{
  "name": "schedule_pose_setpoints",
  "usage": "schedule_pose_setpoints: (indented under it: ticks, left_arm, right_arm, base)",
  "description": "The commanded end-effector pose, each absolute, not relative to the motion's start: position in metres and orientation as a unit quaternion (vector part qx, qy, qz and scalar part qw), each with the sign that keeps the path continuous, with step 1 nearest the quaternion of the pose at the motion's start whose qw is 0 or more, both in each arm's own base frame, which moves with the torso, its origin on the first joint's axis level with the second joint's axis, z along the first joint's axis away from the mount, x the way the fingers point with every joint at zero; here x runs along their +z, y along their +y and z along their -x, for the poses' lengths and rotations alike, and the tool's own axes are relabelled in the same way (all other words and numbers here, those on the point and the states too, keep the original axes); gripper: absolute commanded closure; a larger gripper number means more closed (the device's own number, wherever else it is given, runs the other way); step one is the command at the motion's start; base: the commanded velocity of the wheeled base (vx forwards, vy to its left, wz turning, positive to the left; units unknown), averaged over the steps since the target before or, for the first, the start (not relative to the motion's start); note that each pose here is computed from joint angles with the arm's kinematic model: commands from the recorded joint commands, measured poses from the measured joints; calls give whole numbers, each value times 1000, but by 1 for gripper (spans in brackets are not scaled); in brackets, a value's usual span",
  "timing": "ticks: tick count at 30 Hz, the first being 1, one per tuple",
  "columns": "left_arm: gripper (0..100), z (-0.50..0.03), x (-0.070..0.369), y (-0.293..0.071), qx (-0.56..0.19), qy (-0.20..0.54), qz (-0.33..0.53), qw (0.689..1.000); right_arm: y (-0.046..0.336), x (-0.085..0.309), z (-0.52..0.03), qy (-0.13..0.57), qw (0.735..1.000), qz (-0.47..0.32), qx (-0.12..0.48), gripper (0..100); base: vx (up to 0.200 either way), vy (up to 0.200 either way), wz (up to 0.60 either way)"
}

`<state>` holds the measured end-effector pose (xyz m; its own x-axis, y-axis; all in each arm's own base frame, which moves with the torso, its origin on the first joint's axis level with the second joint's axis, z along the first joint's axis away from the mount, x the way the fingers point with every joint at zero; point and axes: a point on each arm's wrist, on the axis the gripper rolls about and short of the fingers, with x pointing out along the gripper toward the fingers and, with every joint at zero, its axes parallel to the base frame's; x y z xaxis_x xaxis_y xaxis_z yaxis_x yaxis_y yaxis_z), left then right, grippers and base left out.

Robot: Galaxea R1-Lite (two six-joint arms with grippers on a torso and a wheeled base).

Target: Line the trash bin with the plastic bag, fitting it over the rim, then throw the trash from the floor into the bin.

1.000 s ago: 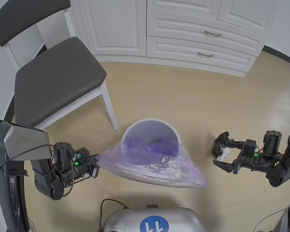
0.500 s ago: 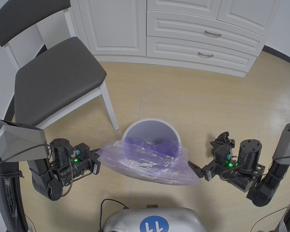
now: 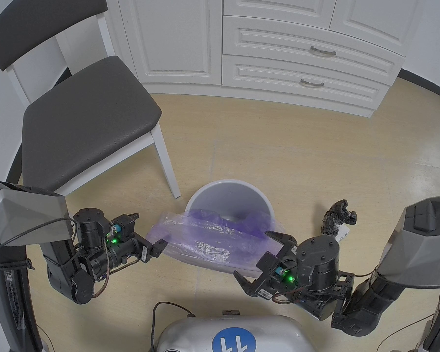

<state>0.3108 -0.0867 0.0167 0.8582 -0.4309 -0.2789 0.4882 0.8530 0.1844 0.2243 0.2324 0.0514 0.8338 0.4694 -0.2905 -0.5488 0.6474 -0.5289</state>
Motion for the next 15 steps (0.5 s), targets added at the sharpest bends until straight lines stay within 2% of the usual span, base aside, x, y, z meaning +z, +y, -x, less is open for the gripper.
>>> schedule_pose_setpoints:
  ticks: [1, 6, 15]
  left_arm:
    - [0, -312, 18, -86, -239, 113, -120, 957]
    - [0, -312, 17, -86, -239, 113, -119, 957]
    - [0, -315, 18, -87, -235, 109, -119, 958]
  right_arm:
    - [243, 38, -220, 66, 887, 353, 291, 0]
    - [251, 26, -213, 72, 874, 400, 267, 0]
    - [281, 2, -206, 64, 869, 418, 258, 0]
  base:
    - [0, 0, 0]
    - [0, 0, 0]
    - [0, 0, 0]
